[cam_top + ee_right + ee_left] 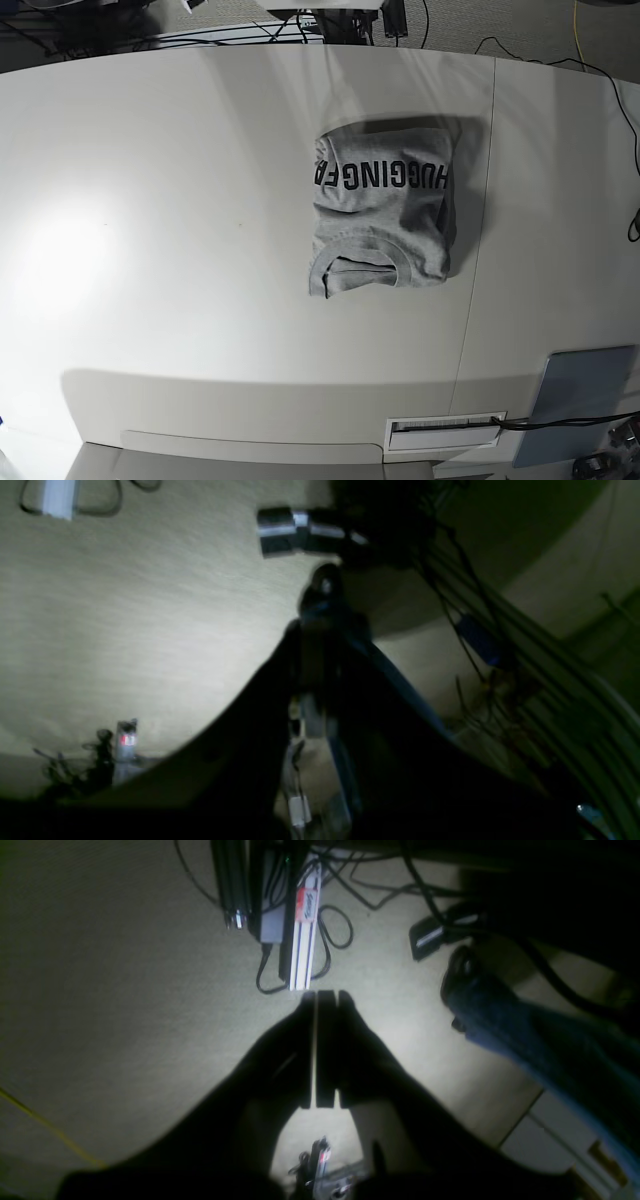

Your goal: Fold the T-shirt properly

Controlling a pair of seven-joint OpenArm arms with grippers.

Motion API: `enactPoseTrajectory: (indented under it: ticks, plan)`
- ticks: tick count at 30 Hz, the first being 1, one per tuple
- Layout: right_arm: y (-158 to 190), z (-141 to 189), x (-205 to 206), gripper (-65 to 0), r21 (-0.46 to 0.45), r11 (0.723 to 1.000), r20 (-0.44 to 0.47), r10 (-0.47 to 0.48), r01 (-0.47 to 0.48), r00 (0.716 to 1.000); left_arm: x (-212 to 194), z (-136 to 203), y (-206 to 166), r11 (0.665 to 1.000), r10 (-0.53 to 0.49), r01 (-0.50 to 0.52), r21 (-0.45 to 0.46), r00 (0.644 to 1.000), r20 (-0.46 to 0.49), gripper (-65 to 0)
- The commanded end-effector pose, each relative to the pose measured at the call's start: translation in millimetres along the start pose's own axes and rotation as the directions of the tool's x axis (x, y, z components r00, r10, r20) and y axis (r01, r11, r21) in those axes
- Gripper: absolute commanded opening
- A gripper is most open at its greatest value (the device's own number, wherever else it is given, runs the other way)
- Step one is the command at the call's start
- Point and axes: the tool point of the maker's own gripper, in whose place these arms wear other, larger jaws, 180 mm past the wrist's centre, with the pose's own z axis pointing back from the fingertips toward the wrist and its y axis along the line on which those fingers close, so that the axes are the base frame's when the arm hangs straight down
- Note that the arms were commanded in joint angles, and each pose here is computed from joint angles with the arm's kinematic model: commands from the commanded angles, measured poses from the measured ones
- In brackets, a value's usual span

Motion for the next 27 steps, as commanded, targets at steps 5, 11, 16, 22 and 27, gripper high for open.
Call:
enactPoseTrajectory:
  ticks: [5,11,16,22,27]
  plan:
    - [10,-56,-22,-65.0,0.061,0.998,-0.069,-0.03,0.034,0.997,-13,-22,-15,0.998,0.05,-0.049,-0.029,0.999,0.004,-65.0]
    - [22,-104,-22,-65.0,0.183,0.971,-0.091,-0.138,0.153,0.986,-7,-42,-31,0.999,0.03,-0.029,-0.044,0.999,0.026,-65.0]
    - [26,-124,-3,-65.0,0.276,0.91,-0.099,-0.293,0.309,0.951,-4,-51,-25,0.999,-0.003,0.0,0.043,0.998,0.065,-65.0]
    - [31,-128,32,-65.0,0.39,0.803,-0.066,-0.463,0.45,0.884,-5,-61,-34,0.998,0.001,-0.006,0.068,0.998,0.068,-65.0]
    - [31,-124,55,-65.0,0.457,0.685,-0.057,-0.615,0.568,0.787,2,-68,-44,0.999,0.011,-0.015,0.049,0.996,0.088,-65.0]
